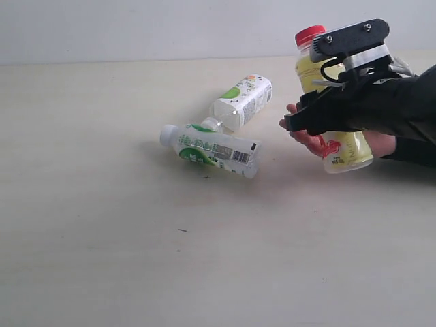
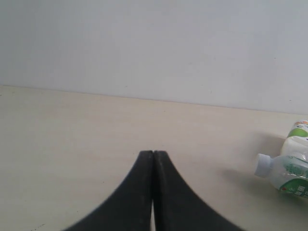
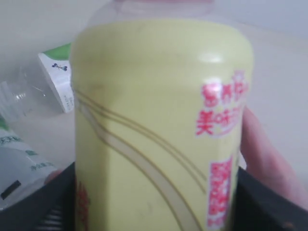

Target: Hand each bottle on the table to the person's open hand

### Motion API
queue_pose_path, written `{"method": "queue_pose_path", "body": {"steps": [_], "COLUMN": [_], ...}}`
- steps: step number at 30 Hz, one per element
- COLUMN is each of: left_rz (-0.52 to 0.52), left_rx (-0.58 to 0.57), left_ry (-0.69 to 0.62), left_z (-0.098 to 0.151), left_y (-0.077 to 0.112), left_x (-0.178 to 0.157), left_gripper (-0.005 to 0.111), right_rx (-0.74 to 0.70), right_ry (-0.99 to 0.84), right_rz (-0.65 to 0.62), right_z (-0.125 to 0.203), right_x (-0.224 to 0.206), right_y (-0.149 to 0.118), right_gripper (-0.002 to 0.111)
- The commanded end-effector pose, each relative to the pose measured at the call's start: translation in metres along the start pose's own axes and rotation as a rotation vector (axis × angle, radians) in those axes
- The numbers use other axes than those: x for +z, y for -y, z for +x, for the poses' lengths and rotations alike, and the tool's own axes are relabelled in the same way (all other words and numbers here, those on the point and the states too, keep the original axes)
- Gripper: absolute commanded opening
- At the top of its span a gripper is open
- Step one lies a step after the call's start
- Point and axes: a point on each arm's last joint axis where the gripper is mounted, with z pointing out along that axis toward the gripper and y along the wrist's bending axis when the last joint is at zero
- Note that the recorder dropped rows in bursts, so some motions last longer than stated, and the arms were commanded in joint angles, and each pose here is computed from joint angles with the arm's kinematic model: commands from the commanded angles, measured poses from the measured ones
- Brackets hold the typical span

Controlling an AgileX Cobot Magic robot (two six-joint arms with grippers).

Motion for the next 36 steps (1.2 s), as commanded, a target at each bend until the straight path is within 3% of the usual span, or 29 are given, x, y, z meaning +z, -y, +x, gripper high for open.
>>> {"method": "queue_pose_path", "body": {"steps": [1,6,10,36], "left_rz": [0.0,0.0,0.0,0.0], "left_rx": [-0.001,-0.001,-0.001,-0.001], "left_ry": [0.007,0.007,0.007,0.007], "left_z": [0.0,0.0,0.0,0.0], "left_y": [0.0,0.0,0.0,0.0], "left_x": [-0.001,-0.001,-0.001,-0.001], "left_gripper": [0.0,0.0,0.0,0.0], "right_rx": [0.029,0.031,0.049,0.033], "right_ry": [-0.026,-0.169,-0.152,-0.225], "right_rz": [-0.076,-0.082,-0.06,-0.061], "right_z": [0.003,0.001,-0.004,0.012], "right_x": [0.001,0.002,0.003,0.021], "right_y": [0.004,0.019,0.028,0.027], "right_gripper": [0.0,0.0,0.0,0.002]}}
